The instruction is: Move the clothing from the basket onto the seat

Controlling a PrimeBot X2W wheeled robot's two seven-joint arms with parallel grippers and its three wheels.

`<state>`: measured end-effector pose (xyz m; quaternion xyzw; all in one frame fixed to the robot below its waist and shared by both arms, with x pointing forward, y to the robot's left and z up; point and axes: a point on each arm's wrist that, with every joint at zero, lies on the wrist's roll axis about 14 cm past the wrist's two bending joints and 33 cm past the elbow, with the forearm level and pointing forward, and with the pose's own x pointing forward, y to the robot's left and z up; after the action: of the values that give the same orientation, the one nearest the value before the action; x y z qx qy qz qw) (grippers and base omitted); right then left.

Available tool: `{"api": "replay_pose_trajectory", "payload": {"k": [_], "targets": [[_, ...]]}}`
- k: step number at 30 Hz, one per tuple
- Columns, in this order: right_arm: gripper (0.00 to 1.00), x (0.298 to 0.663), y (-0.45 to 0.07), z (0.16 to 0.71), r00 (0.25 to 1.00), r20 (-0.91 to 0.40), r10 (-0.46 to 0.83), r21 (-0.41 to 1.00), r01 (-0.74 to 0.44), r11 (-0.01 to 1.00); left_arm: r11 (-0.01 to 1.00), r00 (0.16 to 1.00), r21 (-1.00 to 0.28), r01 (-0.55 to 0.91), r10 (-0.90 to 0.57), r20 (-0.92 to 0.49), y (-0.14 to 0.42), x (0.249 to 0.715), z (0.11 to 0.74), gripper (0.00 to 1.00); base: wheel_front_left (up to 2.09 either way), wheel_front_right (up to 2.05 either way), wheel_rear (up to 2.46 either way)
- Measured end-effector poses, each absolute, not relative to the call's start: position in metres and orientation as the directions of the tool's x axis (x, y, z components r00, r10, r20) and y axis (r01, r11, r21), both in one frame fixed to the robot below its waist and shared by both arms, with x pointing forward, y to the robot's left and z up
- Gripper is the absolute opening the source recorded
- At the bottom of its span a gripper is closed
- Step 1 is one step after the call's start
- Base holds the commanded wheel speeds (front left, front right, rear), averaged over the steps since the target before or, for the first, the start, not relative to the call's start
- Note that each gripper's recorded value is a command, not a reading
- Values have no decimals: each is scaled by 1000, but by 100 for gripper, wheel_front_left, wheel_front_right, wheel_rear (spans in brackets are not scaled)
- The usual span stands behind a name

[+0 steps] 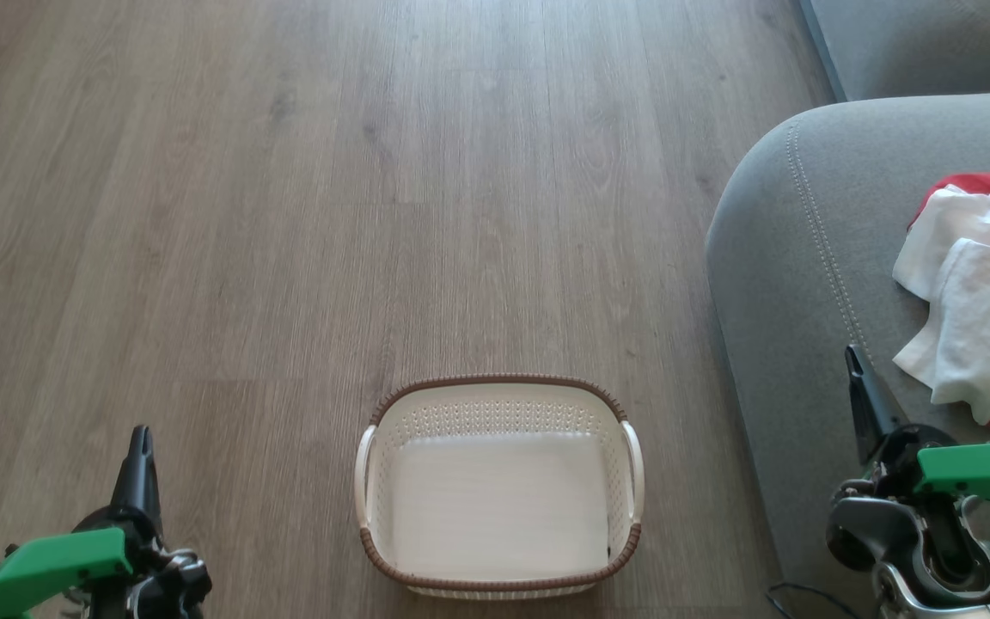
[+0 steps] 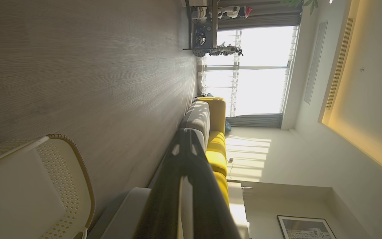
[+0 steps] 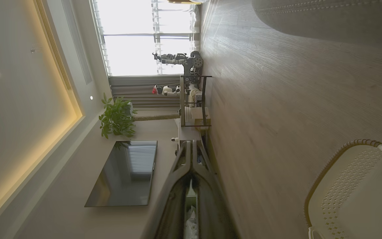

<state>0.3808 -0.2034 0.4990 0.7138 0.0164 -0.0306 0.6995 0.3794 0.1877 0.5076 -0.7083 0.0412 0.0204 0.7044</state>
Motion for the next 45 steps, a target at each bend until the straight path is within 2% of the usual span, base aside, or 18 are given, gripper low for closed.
{"api": "replay_pose_trajectory", "payload": {"k": [45], "targets": [[0, 378, -203, 501, 997, -75, -17, 997, 75, -12, -5, 996, -996, -87, -29, -87, 188, 380, 508, 0, 0, 0, 0]]}}
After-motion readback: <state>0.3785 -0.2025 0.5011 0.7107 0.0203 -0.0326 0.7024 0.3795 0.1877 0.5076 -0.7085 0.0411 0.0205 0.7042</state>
